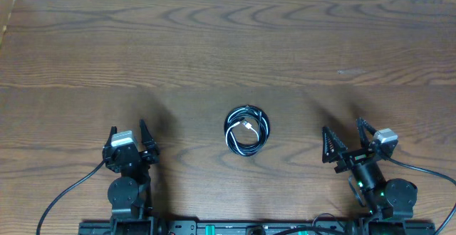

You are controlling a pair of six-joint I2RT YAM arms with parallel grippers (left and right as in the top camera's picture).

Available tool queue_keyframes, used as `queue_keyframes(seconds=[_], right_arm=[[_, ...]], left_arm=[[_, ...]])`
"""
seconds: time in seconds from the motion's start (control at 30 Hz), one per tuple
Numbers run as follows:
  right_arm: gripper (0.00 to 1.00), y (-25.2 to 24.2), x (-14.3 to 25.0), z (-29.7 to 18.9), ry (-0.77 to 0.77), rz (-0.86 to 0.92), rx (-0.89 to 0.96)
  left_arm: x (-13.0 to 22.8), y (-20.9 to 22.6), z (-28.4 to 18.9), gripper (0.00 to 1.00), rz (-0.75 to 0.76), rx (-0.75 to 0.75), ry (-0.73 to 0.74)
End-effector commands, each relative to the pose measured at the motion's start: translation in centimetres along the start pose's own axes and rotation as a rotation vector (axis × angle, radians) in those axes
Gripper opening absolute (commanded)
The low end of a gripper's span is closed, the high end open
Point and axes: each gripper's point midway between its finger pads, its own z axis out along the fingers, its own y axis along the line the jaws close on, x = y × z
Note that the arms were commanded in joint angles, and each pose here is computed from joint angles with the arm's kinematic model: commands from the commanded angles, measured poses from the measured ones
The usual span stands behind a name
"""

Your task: Untangle cables

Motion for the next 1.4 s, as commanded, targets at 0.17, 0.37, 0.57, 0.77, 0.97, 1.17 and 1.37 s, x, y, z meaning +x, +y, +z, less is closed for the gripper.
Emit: queue_keyframes(seconds=[0.17, 0.37, 0.57, 0.77, 0.97, 1.17, 1.37], right_arm=[[0.99, 0.2, 0.1, 0.0, 0.002, 0.009, -0.009], [0.99, 0.2, 0.1, 0.0, 0.002, 0.009, -0.009], [0.99, 0.2, 0.1, 0.0, 0.002, 0.009, -0.009], [0.99, 0.2, 0.1, 0.0, 0.002, 0.009, -0.009], [0.99, -1.1, -0.5, -0.1, -0.028, -0.024, 0.067], [0.99, -0.9, -3.0, -0.2, -0.135, -0.037, 0.074], [0.99, -0.2, -4.5, -0.3, -0.165, -0.040, 0.056]], left_arm=[[1.6, 0.1, 0.0, 0.66, 0.026, -0.008, 0.054], [1.6, 0.1, 0.0, 0.66, 0.026, -0.008, 0.054], [1.6, 0.1, 0.0, 0.66, 0.026, -0.009, 0.052], [1.6, 0.1, 0.0, 0.66, 0.026, -0.008, 0.051], [1.6, -0.7, 0.0, 0.66, 0.024, 0.040, 0.053], [1.2, -3.0, -0.2, 0.66, -0.069, 0.171, 0.056], [-2.3, -4.4, -0.4, 0.66, -0.139, 0.243, 0.081]])
